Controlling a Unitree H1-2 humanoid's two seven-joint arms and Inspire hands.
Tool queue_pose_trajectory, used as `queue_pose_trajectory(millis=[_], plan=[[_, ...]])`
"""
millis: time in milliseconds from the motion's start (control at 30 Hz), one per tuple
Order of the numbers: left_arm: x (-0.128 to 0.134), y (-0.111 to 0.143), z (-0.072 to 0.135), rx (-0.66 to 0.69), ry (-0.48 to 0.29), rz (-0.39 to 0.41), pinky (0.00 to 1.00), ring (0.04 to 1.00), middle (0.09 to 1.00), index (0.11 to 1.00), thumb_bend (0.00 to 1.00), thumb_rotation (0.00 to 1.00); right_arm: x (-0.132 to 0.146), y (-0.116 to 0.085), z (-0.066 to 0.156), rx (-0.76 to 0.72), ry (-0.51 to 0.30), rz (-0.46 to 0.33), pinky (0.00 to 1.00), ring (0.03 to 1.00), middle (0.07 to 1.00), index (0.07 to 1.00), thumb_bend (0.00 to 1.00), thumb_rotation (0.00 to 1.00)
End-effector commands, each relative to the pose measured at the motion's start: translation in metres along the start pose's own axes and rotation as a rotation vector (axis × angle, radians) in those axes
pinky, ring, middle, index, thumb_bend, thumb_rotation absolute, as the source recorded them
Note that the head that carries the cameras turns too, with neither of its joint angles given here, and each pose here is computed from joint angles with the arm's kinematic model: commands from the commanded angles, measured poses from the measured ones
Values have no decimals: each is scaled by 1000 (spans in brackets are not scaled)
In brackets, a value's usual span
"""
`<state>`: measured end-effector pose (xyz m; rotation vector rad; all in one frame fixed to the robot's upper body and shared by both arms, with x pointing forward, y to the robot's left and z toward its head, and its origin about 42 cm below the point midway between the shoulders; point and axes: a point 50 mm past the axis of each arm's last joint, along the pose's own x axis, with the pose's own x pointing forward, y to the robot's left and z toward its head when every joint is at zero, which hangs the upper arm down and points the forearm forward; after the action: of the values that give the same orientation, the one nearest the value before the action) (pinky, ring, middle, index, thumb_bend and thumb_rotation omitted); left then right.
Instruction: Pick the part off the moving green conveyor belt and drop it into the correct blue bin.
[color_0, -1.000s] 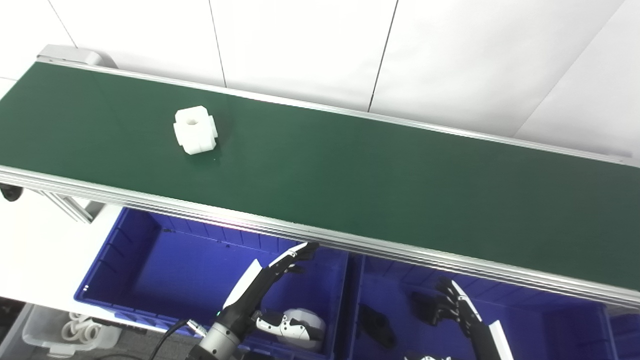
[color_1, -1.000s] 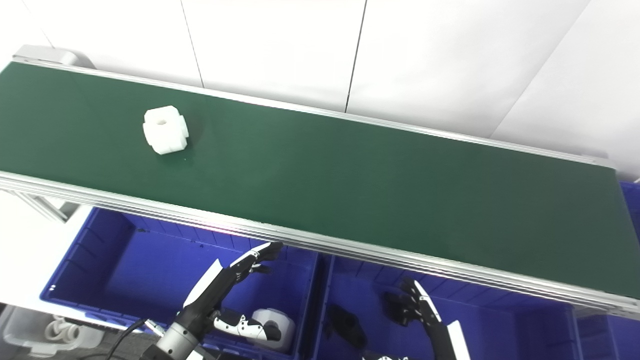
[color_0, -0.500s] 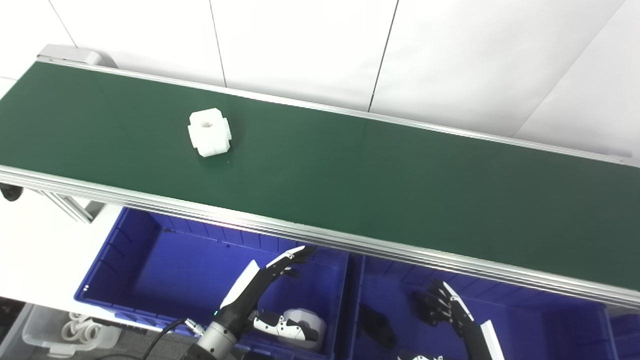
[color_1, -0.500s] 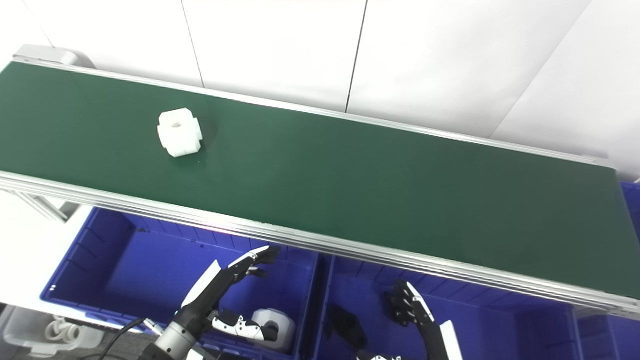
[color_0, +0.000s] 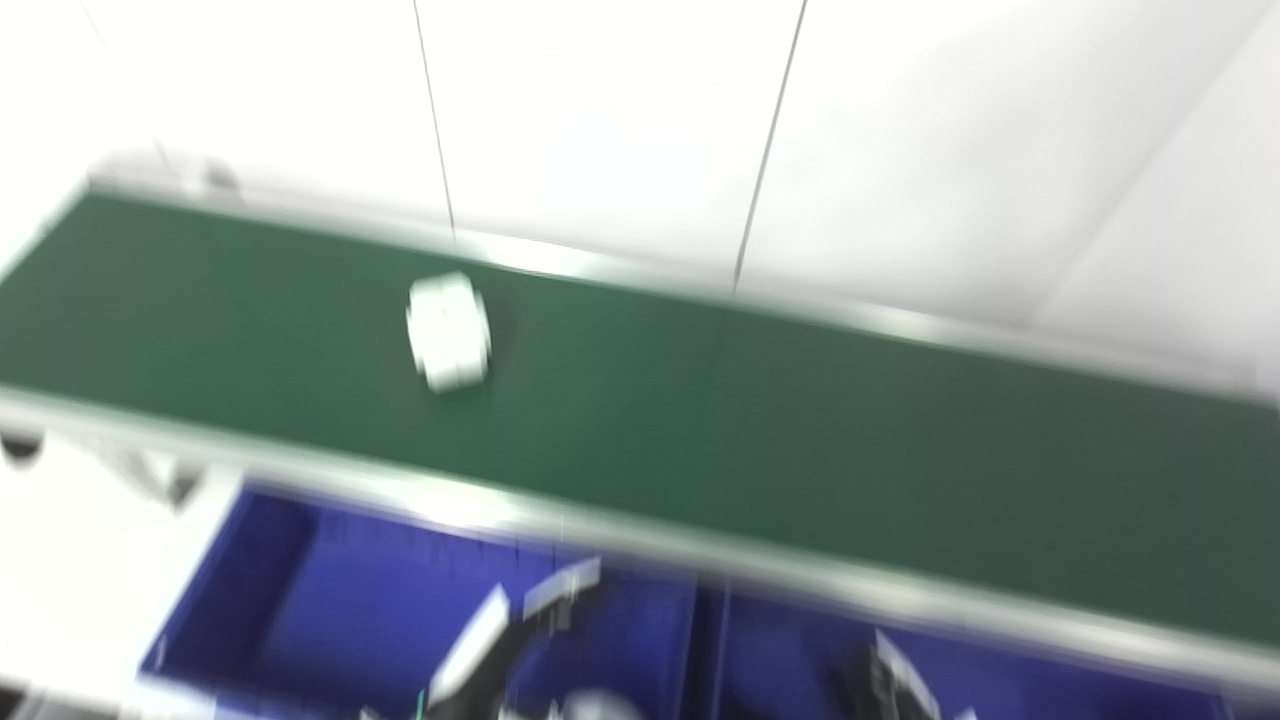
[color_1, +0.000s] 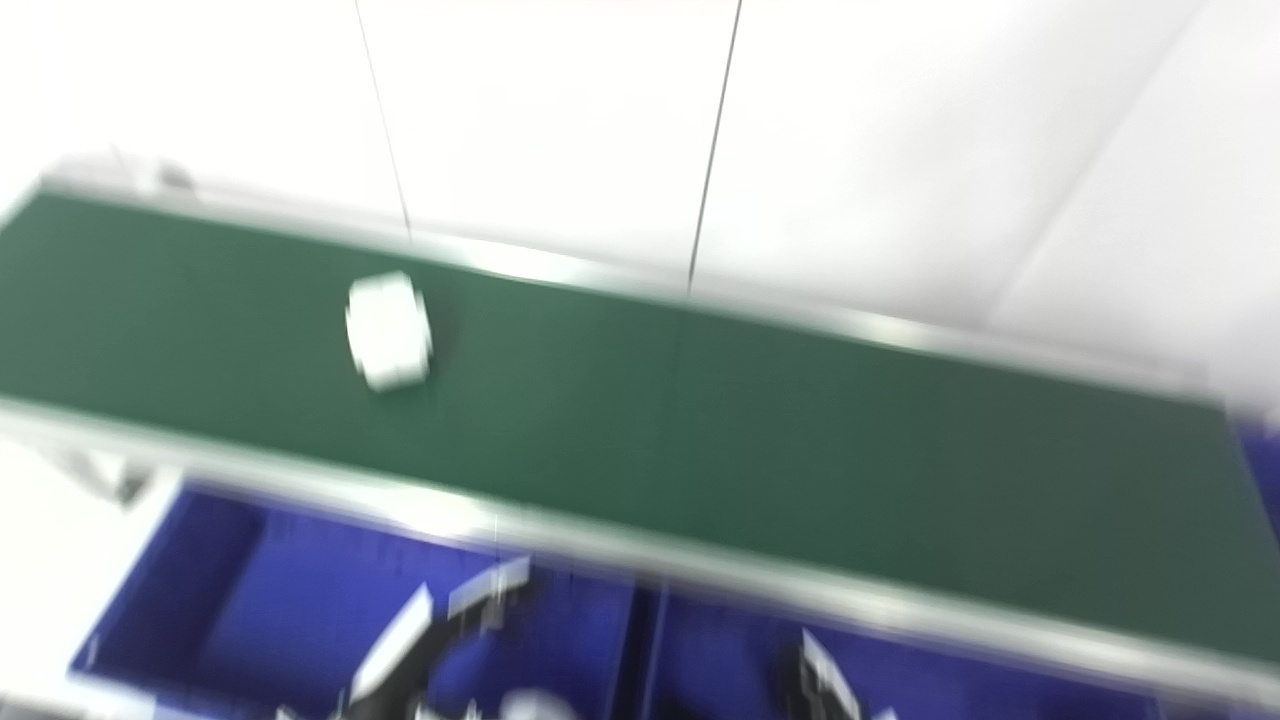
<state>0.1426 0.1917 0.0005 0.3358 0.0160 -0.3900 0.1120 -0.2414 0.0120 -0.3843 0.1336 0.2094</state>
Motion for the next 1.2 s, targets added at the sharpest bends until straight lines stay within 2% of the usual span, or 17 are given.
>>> queue_pose_trajectory(millis=[0,300,567,667,767,933,1167], plan=[[4,3,6,-6,-55,17,707,826,868,844,876,173,3,-1,7,9,-64,-22,708,797,849,878,898,226],[5,2,1,5,-44,14,698,821,867,844,873,197,5,0,2,7,-81,-39,662,768,825,867,909,238],[6,2,3,8,-57,27,683,813,858,841,876,198,5,0,4,9,-95,-47,660,773,822,877,908,271],[7,2,6,13,-70,32,688,818,863,846,875,209,5,-1,4,23,-98,-47,673,781,825,874,913,254],[6,5,17,4,-112,53,704,822,863,850,872,209,6,-2,7,21,-108,-48,677,783,826,872,914,251],[8,17,51,-2,-237,76,707,828,874,841,876,202,7,-3,10,7,-119,-53,668,776,822,872,921,265],[14,58,108,-1,-440,153,738,838,866,844,909,257,11,-1,17,15,-145,-58,699,796,830,880,926,281]])
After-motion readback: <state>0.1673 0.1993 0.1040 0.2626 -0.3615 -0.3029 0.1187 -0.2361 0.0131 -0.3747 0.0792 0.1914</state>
